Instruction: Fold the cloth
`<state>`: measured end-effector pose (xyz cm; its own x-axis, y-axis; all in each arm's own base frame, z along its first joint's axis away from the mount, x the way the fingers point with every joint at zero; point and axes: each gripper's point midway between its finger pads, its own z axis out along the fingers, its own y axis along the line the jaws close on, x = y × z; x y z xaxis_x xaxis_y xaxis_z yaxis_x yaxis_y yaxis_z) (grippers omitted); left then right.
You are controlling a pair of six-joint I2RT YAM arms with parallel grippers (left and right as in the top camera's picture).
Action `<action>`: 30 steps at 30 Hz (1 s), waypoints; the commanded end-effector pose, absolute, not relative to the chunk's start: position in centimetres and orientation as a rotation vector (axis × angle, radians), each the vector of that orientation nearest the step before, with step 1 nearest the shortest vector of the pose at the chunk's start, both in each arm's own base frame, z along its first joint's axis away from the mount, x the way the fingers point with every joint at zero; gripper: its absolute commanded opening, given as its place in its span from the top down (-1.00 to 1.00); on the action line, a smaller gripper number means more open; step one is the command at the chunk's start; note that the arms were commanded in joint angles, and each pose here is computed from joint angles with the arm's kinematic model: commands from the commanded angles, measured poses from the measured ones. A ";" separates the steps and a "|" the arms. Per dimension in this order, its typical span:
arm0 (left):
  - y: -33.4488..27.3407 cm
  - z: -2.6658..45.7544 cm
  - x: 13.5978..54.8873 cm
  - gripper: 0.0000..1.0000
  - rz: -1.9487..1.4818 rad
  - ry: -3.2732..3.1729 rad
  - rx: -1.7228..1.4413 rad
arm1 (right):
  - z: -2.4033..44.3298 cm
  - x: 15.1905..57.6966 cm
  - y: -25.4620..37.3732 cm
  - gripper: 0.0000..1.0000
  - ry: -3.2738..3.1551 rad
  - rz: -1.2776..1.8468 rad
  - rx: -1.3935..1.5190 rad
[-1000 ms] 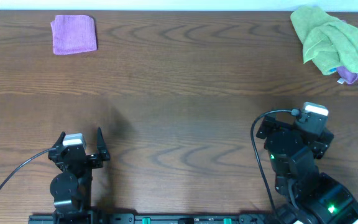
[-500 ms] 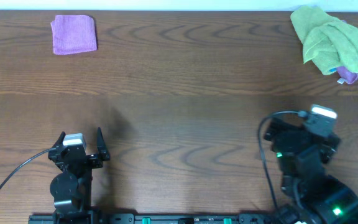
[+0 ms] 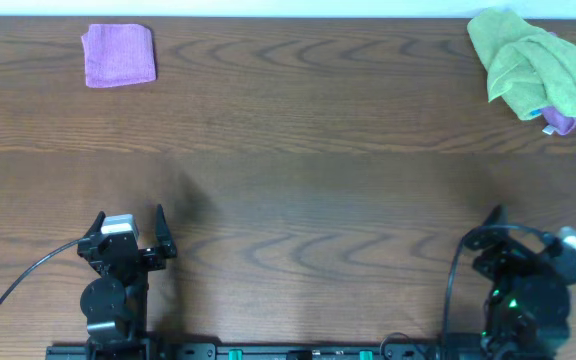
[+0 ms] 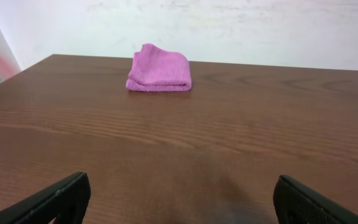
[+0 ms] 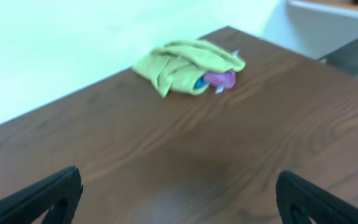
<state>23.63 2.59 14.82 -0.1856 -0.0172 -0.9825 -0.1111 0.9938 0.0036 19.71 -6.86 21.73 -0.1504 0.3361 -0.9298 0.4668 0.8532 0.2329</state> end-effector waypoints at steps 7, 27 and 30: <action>2.6 13.3 23.7 -0.91 0.094 1.788 -0.083 | 17.5 20.5 -4.6 -0.99 1.791 -0.039 0.492; 2.6 13.3 23.7 -0.91 0.094 1.788 -0.083 | 11.4 21.1 -3.6 -0.98 1.912 -0.011 0.462; 2.6 13.3 23.7 -0.91 0.094 1.788 -0.083 | 11.3 21.1 -3.6 -0.99 1.914 -0.010 0.462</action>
